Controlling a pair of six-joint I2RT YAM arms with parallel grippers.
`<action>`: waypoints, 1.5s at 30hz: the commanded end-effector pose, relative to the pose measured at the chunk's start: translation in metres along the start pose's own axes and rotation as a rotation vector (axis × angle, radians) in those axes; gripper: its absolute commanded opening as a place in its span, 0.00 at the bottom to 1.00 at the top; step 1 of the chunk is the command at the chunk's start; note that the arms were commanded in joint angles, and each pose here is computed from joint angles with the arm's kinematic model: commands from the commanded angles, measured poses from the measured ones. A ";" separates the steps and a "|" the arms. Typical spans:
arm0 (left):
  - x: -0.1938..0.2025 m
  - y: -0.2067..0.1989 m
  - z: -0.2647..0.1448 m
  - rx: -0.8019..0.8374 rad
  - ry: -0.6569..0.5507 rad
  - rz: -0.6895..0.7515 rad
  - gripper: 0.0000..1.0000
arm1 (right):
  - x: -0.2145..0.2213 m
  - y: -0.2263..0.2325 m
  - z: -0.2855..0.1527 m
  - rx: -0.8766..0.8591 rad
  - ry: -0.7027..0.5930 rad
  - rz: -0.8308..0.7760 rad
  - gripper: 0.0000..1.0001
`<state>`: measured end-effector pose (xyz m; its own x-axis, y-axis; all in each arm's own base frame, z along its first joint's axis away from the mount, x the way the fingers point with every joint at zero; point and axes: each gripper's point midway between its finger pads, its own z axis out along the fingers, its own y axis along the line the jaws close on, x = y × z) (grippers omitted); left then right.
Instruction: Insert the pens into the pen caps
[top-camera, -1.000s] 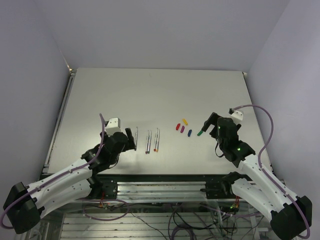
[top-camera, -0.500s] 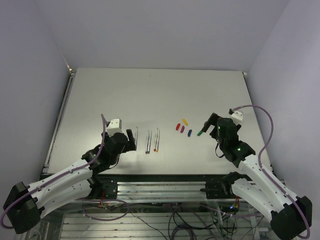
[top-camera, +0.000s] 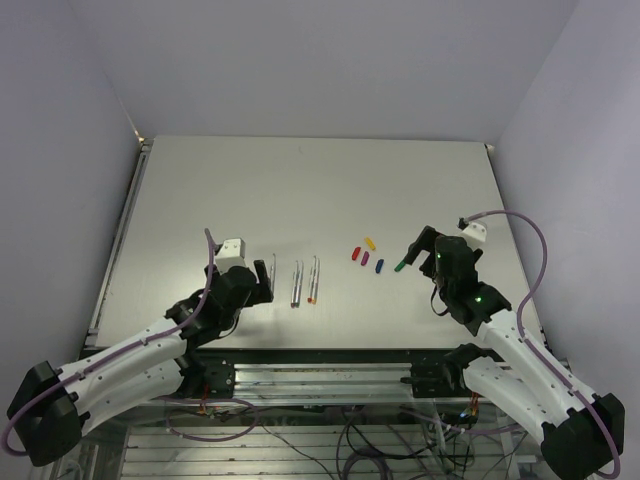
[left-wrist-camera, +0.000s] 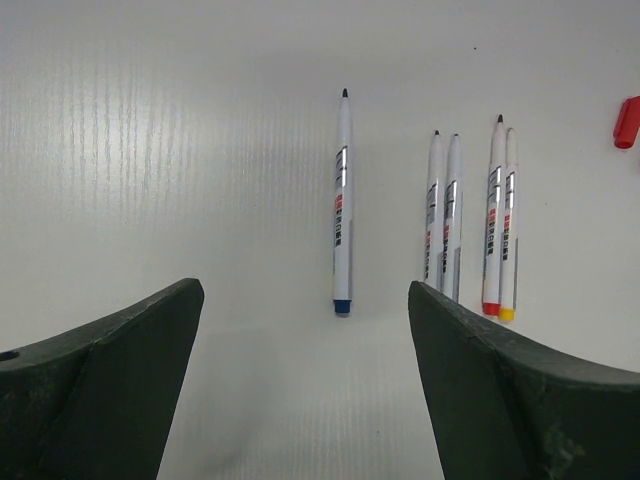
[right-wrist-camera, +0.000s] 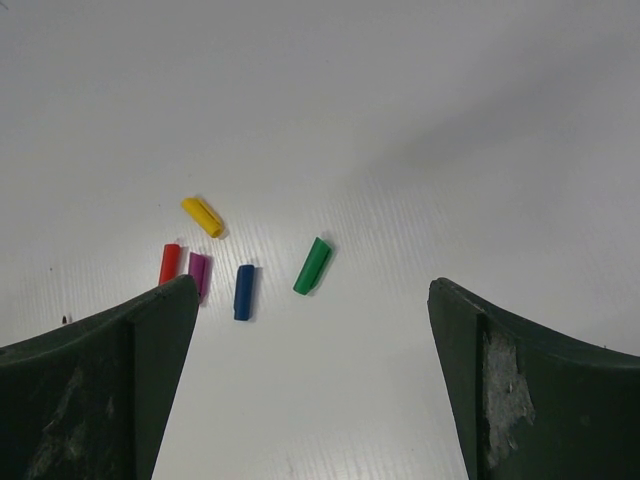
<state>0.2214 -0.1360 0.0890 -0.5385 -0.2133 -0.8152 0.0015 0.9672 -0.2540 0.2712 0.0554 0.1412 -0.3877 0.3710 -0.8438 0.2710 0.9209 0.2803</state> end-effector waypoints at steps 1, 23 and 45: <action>-0.001 -0.005 0.001 0.021 -0.004 -0.006 0.94 | -0.001 -0.003 0.001 0.011 -0.009 0.005 0.99; 0.006 -0.008 0.018 -0.050 0.046 0.038 0.61 | 0.004 -0.001 0.001 0.007 0.014 0.036 0.89; 0.019 -0.012 0.053 -0.147 0.104 0.159 0.70 | 0.007 -0.007 0.001 0.043 0.026 0.038 0.86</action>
<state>0.2403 -0.1511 0.0365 -0.6675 -0.0385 -0.7436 -0.0165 0.9992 -0.0369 0.2686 0.0576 0.1321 -0.4115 0.4008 -0.8185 0.2944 0.9084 0.2968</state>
